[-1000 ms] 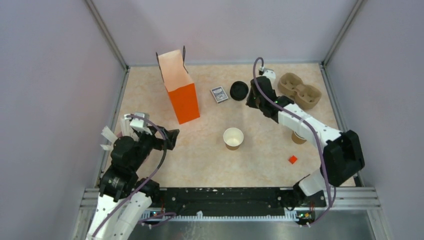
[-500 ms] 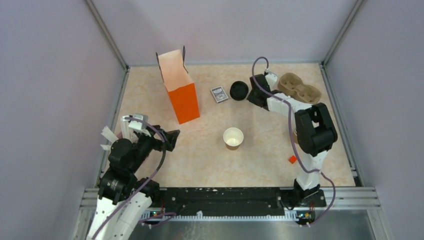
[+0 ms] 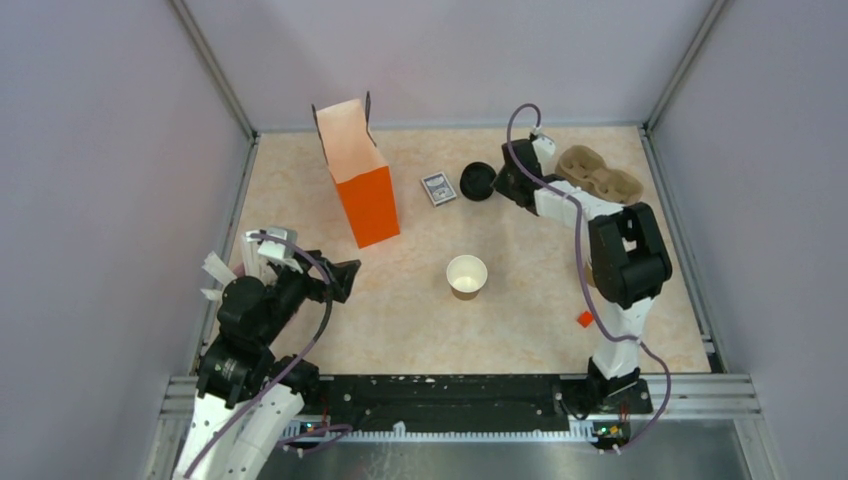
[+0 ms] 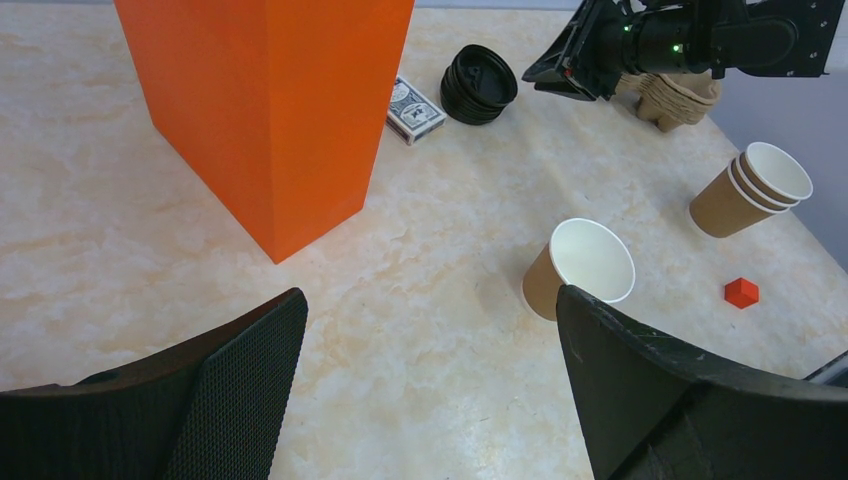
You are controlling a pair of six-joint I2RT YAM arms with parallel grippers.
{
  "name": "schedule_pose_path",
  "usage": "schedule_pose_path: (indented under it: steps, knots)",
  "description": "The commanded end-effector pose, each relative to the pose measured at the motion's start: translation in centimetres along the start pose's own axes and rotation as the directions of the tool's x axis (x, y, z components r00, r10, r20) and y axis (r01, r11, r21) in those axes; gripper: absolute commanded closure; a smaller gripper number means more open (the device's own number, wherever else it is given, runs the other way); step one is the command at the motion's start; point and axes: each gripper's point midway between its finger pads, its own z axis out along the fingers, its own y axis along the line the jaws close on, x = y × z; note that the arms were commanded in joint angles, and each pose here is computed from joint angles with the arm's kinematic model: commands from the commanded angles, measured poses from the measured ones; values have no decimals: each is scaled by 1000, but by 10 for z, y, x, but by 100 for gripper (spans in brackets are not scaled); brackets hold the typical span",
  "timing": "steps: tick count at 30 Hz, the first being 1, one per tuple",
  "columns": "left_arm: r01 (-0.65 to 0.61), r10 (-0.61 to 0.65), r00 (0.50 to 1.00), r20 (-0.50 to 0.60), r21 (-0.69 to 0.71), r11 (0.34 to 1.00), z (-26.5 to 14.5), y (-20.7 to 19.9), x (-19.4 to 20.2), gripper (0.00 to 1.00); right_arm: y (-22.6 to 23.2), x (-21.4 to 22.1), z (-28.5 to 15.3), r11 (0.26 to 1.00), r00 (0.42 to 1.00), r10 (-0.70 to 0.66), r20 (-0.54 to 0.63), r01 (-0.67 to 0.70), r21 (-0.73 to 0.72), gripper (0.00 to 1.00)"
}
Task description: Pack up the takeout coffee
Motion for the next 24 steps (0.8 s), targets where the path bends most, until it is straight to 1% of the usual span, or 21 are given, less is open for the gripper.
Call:
schedule_pose_path:
  steps: [1,12,15,24]
  knots:
    - [-14,14,999,31,10,1000,4,-2,-9,1,10,-18,8,999,999,24,47,-22,-30,74]
    - [-13,13,1000,26,-1,1000,5,0,-8,1,6,-14,19,999,999,11,36,-9,-46,76]
    - [-15,15,1000,25,-1,1000,5,1,-7,1,12,-14,21,997,999,9,40,-6,-81,76]
    - [-16,15,999,31,1,1000,3,0,-9,1,18,-10,24,993,1000,14,25,-11,-119,77]
